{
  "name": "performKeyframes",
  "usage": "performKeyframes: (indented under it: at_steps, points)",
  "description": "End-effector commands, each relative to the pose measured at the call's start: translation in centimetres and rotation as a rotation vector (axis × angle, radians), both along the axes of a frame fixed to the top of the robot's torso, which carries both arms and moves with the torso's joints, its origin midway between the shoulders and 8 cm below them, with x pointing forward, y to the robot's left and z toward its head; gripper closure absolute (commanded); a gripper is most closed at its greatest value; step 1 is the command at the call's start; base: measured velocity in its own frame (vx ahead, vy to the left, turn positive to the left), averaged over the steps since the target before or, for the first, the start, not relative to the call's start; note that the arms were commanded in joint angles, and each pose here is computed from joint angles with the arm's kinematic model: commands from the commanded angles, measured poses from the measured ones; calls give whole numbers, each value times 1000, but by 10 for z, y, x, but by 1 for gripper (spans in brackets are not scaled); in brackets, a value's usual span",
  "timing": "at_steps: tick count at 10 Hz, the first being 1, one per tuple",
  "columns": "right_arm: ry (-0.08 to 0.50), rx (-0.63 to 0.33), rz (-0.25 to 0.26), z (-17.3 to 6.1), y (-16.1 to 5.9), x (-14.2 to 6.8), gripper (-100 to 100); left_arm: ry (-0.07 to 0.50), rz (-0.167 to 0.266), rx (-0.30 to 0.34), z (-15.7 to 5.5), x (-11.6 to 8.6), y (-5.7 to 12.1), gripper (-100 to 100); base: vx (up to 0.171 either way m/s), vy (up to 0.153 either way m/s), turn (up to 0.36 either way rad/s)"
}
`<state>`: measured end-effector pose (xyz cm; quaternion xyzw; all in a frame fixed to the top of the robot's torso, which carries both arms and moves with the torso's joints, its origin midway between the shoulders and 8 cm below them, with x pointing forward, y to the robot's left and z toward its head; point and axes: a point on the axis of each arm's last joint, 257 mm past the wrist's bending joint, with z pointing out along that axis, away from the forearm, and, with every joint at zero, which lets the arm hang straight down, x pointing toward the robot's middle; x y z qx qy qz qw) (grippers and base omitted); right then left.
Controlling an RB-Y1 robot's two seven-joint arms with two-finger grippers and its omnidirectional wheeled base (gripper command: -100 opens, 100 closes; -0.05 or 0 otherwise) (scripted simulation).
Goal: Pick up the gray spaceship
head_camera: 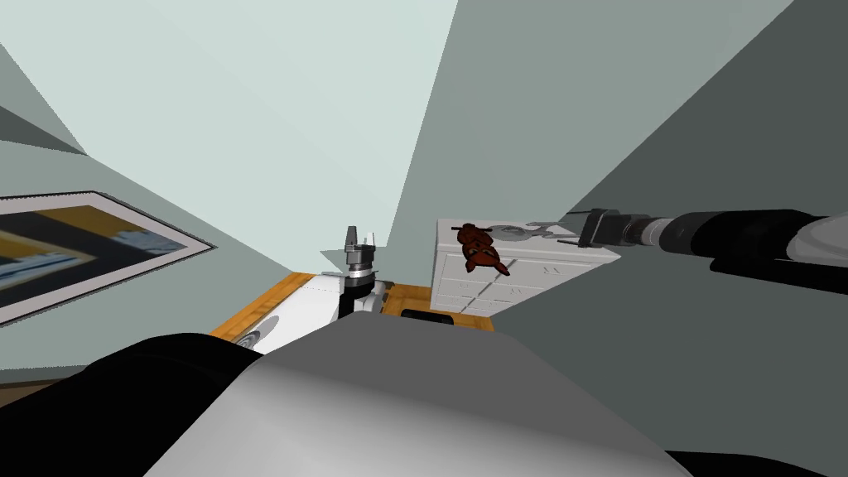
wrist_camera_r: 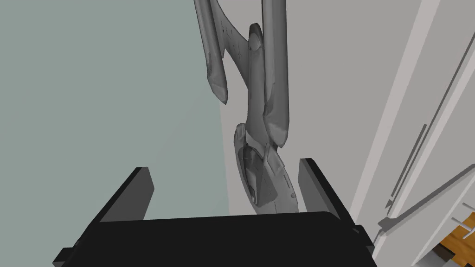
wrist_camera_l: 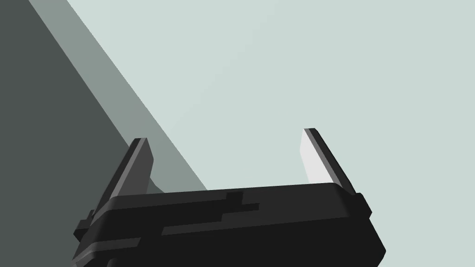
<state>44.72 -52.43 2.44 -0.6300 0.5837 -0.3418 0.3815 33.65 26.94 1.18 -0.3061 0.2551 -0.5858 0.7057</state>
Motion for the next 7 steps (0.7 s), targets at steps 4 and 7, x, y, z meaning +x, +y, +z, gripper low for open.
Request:
performKeyframes:
  at_steps: [4, 7]
  points:
    - [172, -114, -26, -42, -24, -15, -100, 0, 0, 0, 0, 0, 0, 0, 41, 48, 8]
    - [148, -107, -53, -35, -36, -18, -100, 0, 0, 0, 0, 0, 0, 0, 0, 9, 80]
